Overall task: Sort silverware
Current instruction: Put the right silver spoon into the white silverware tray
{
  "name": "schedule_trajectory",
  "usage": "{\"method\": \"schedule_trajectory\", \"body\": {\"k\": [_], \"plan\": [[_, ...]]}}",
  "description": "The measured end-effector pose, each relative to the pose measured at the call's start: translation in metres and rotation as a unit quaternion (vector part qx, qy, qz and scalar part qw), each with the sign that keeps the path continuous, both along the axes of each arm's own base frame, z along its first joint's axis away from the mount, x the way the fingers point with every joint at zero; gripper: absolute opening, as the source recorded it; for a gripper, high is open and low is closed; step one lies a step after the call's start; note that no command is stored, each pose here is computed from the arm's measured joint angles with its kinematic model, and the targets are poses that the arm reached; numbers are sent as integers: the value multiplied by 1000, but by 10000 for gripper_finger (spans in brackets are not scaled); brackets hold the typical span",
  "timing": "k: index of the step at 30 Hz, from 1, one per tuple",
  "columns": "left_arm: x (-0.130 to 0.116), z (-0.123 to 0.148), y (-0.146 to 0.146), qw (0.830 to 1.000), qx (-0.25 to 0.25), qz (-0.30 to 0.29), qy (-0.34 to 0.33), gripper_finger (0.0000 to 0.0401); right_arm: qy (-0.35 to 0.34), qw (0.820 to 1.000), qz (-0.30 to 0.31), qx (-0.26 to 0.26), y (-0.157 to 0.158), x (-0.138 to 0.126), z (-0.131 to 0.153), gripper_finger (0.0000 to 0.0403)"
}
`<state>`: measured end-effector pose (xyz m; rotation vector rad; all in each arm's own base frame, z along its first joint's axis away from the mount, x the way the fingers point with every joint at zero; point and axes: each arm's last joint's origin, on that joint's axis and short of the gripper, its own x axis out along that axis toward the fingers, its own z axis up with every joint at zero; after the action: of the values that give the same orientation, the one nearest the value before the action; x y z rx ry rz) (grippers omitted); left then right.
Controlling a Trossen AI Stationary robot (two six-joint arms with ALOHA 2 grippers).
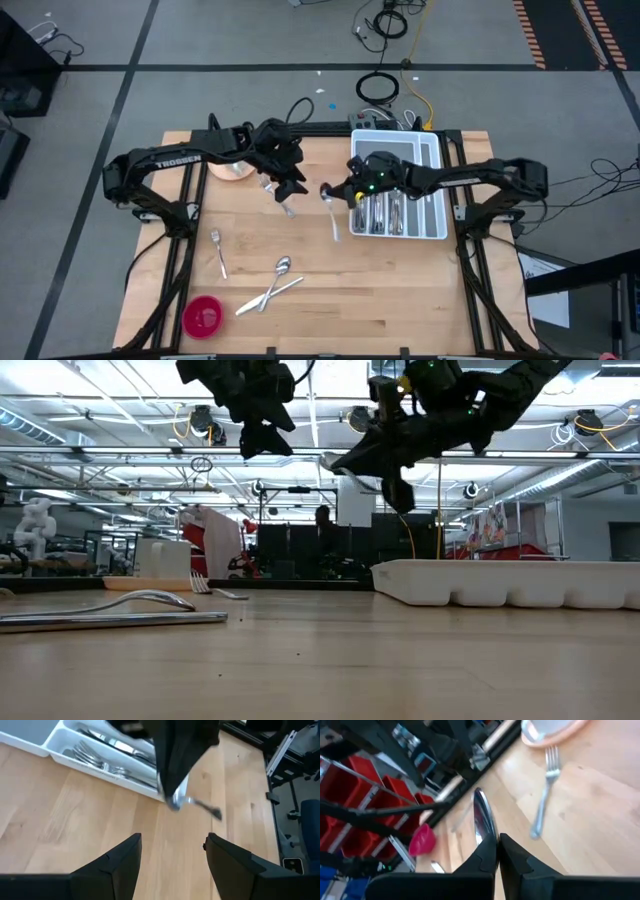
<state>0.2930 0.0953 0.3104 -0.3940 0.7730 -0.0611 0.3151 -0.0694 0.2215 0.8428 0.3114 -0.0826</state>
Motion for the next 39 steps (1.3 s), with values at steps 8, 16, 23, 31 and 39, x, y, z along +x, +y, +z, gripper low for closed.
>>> {"method": "schedule_trajectory", "body": {"k": [8, 16, 23, 31, 39], "plan": [[0, 0, 0, 1000, 1, 1, 0, 222, 12, 1000, 10, 0, -5, -31, 31, 0], [-1, -1, 0, 1000, -2, 1, 6, 222, 57, 998, 2, 1, 5, -68, 52, 0], [-2, -2, -1, 1000, -13, 10, 14, 222, 73, 996, -46, -11, 9, -107, 72, 0], [-1, -1, 0, 1000, -10, 14, 15, 222, 88, 988, -125, -34, 12, -156, 88, 0], [-1, -1, 0, 1000, -2, 21, 14, 222, 86, 980, -175, -46, 13, -188, 95, 0]]}}
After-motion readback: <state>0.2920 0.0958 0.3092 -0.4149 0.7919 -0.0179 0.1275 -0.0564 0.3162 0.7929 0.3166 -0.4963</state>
